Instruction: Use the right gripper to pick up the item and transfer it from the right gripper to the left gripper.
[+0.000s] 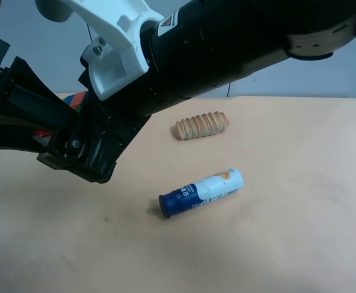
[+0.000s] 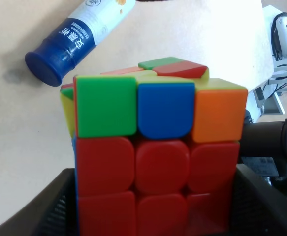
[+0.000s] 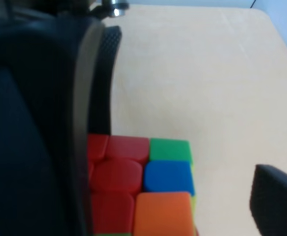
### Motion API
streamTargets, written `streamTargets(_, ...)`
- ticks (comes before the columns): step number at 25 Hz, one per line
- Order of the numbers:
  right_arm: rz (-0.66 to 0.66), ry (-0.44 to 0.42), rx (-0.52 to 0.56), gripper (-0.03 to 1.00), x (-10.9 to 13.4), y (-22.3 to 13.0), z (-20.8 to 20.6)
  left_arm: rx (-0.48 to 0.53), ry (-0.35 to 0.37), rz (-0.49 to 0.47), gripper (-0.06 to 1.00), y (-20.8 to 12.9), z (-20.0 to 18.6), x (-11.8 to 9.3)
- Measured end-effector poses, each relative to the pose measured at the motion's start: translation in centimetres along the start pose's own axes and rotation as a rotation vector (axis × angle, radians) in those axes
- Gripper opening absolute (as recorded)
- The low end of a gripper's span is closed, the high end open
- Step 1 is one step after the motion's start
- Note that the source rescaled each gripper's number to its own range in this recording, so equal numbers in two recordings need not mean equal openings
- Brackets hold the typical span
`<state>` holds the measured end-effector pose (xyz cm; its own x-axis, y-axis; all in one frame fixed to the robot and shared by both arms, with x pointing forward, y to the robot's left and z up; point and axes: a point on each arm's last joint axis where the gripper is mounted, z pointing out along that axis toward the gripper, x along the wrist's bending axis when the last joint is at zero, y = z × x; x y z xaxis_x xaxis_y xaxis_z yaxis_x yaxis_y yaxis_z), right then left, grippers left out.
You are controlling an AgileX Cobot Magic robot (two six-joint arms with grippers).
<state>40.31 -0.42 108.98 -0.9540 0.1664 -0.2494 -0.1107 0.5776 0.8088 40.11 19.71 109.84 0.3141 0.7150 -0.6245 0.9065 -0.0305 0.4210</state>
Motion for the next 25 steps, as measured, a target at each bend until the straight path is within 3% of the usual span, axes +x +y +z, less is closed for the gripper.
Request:
streamTargets(9,-0.008,0.104,0.046,1.0,1.3,0.7,-4.1,0.0,0.0,0.0,0.0,0.0,0.0,0.0)
streamTargets(13,0.0,0.118,0.185,1.0,1.7,-0.3,-6.0,0.0,0.0,0.0,0.0,0.0,0.0,0.0)
streamTargets(21,0.003,0.021,0.538,1.0,1.2,-3.0,-9.2,0.0,0.0,0.0,0.0,0.0,0.0,0.0)
streamTargets(25,0.04,0.023,0.642,1.0,1.4,-3.8,-10.3,0.0,0.0,0.0,0.0,0.0,0.0,0.0)
